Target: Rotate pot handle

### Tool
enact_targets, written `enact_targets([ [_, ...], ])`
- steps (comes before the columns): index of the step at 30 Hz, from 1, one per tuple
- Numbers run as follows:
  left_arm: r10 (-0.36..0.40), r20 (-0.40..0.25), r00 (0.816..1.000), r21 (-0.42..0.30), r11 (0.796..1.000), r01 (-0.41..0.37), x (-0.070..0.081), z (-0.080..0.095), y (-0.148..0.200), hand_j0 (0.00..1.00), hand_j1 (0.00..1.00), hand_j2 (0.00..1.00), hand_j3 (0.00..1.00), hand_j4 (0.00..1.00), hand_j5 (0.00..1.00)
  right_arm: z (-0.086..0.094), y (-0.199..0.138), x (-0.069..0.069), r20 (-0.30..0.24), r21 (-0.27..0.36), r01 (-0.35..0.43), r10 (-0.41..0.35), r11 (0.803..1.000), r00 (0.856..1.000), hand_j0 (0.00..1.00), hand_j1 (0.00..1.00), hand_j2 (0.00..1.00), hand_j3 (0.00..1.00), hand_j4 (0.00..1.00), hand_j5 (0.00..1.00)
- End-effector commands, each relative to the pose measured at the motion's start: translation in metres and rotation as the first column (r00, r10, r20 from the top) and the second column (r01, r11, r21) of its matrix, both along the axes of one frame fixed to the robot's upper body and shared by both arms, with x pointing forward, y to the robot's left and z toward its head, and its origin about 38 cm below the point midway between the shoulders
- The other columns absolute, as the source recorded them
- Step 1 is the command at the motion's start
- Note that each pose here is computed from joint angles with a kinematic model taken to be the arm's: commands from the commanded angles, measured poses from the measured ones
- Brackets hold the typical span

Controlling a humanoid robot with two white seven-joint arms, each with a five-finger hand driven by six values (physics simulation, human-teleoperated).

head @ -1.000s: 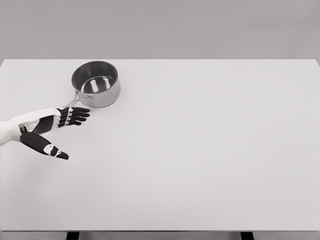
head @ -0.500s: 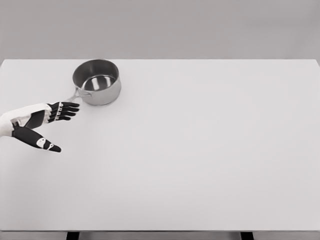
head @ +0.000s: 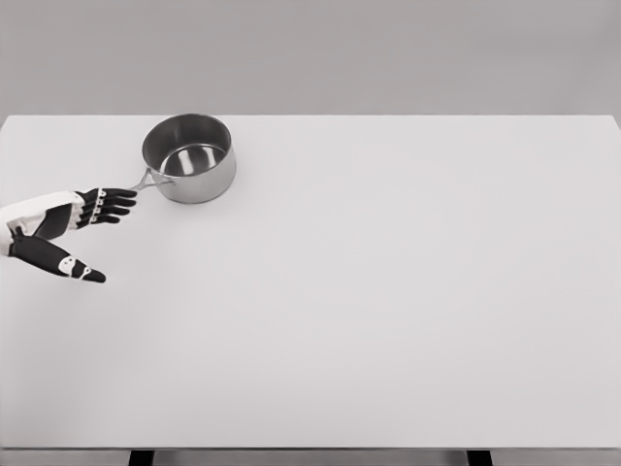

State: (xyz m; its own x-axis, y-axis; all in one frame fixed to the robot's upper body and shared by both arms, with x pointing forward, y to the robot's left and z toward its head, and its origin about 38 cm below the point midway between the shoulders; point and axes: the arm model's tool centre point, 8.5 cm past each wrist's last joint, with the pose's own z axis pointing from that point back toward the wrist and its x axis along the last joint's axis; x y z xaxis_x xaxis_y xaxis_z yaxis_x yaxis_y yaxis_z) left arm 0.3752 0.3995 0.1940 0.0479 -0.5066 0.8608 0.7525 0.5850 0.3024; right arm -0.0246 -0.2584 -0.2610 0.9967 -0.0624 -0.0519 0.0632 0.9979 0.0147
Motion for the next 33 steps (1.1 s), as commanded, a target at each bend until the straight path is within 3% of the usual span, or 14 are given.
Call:
enact_targets([
  [1, 0.013, -0.006, 1.0, 0.003, 1.0, -0.013, 0.001, -0.002, 0.004, 1.0, 1.0, 1.0, 1.0, 1.0, 1.0, 0.0, 0.0, 0.0, 0.001, -0.001, 0.0, 0.0, 1.0, 1.0, 1.0, 1.0, 1.0, 1.0, 1.0, 1.0],
  [23, 0.102, 0.03, 0.994, 0.049, 0.993, -0.103, 0.02, 0.001, 0.032, 1.0, 1.0, 1.0, 1.0, 1.0, 1.0, 0.0, 0.0, 0.0, -0.001, 0.0, -0.001, 0.001, 1.0, 1.0, 1.0, 1.0, 1.0, 1.0, 1.0, 1.0],
  [33, 0.146, 0.06, 0.987, 0.061, 0.987, -0.149, 0.039, -0.001, 0.039, 1.0, 1.0, 1.0, 1.0, 1.0, 1.0, 0.0, 0.0, 0.0, -0.001, 0.001, 0.0, 0.0, 1.0, 1.0, 1.0, 1.0, 1.0, 1.0, 1.0, 1.0],
])
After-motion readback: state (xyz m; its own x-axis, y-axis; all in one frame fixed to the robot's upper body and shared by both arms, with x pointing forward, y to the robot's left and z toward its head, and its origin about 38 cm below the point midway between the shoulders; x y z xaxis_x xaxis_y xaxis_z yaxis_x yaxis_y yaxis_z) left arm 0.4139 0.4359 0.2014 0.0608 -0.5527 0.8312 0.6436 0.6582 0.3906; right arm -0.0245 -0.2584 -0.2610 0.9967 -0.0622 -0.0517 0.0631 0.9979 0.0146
